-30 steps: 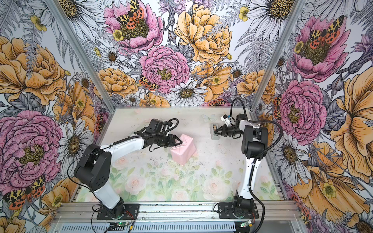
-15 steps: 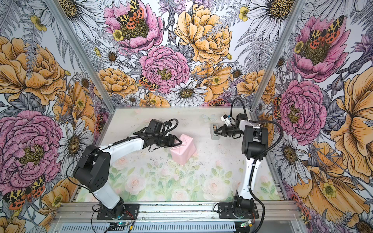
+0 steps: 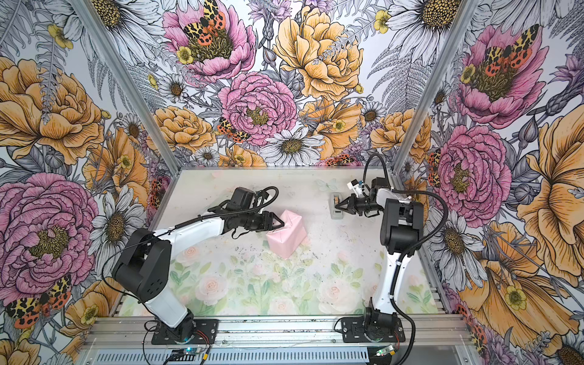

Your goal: Wrap the gift box in paper

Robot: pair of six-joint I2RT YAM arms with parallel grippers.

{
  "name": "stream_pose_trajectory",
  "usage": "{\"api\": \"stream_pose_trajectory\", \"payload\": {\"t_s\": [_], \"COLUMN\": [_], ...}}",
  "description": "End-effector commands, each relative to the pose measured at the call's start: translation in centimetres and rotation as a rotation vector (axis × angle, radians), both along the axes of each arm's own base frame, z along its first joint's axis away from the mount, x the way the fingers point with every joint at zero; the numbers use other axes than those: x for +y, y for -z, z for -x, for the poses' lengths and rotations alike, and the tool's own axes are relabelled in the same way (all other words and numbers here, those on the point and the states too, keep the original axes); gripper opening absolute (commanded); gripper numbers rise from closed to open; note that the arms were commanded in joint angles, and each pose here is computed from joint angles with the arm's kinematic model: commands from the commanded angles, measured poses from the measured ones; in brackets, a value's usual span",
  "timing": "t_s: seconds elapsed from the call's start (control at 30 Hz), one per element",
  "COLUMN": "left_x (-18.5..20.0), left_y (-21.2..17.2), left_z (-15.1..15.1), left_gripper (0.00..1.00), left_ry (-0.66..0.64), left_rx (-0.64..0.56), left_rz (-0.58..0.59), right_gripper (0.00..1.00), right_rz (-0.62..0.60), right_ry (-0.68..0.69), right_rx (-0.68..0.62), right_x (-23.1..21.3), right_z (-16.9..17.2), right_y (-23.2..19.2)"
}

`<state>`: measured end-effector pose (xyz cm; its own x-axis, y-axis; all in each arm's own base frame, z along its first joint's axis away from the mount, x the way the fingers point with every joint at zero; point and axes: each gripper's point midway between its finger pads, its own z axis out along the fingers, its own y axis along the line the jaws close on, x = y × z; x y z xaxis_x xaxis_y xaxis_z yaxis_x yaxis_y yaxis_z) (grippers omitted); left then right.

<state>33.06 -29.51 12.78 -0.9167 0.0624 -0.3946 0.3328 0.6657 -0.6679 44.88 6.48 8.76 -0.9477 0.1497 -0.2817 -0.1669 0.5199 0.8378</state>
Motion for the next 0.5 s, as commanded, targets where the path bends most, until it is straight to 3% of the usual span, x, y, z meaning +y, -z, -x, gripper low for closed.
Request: {"api": "stream_pose_trajectory", "payload": {"t_s": [0.0,0.47], "left_x": [1.5,1.5], "left_y": [1.9,1.8], "left_z": [1.1,1.0], "left_gripper": [0.56,0.57], "left_ry": [-0.006,-0.007], "left_rx": [0.035,0.029], "left_rz": [-0.078,-0.078], "right_gripper": [0.00,0.00], "right_rz": [-0.034,0.008], "right_ry": [0.020,0.108], "right_rx": [0.004,0.069], "right_x": [0.1,-0.7], "right_z": [0.7,3.0], "right_y": [-2.3,-1.1]}}
